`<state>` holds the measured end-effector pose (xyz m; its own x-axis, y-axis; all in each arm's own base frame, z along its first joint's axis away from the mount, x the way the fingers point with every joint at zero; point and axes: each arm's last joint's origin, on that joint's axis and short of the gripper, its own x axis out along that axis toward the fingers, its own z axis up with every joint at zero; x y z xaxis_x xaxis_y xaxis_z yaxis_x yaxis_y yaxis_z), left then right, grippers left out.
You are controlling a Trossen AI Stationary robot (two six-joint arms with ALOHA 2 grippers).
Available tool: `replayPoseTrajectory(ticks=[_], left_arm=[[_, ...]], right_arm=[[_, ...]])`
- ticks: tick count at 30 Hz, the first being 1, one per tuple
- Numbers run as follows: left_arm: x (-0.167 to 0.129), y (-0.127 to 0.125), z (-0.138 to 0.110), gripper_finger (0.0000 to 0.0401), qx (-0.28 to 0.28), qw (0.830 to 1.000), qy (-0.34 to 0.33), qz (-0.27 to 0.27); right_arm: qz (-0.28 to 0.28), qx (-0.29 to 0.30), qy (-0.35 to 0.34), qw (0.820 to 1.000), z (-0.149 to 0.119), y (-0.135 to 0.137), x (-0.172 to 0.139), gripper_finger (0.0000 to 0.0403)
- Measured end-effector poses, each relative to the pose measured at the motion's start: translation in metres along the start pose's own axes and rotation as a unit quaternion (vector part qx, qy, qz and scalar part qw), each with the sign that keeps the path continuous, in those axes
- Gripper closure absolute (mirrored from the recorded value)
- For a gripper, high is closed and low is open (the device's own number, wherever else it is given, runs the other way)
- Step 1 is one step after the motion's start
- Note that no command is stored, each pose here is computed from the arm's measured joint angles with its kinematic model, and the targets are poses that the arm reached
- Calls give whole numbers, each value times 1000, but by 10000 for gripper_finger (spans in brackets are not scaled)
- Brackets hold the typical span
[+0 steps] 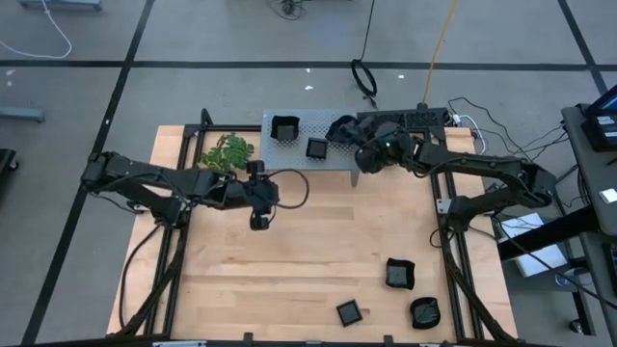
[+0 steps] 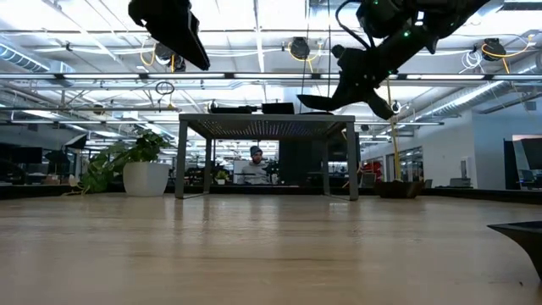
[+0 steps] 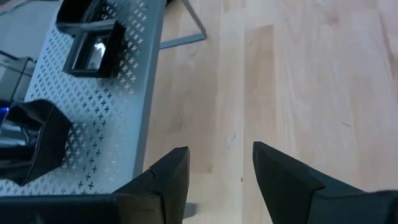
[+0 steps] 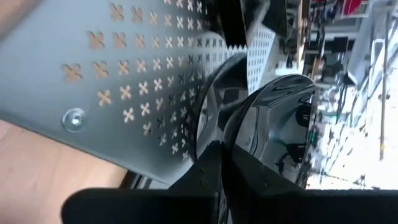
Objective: Pick & Place Mini shaped plates
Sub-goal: Stack the black leaf-shaped plate on top of the black leaf-shaped plate on the shelf
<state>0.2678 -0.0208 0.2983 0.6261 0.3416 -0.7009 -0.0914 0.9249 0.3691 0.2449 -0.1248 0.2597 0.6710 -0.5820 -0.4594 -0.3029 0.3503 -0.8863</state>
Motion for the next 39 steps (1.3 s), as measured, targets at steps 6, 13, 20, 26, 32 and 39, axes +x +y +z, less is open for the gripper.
replayPoseTrajectory(ticks=[6, 13, 20, 26, 32, 39], left_arm=[[3, 8, 1, 219, -20, 1000, -3, 10], [6, 16, 7, 219, -40, 998, -33, 23], [7, 19, 8, 219, -48, 998, -39, 27], [7, 20, 10, 219, -54, 997, -50, 28], [6, 18, 10, 219, -53, 997, -52, 14], [6, 18, 10, 219, -52, 997, -52, 10]], right_arm=[[5, -10, -14, 1000, 0, -2, 0, 401], [34, 51, -79, 995, 1, -40, -16, 401], [161, 50, -73, 983, -2, -36, -15, 401], [125, 44, -62, 989, -5, -41, -3, 401], [104, 46, -53, 992, -6, -43, 7, 401], [110, 61, -49, 991, -5, -41, 10, 385]])
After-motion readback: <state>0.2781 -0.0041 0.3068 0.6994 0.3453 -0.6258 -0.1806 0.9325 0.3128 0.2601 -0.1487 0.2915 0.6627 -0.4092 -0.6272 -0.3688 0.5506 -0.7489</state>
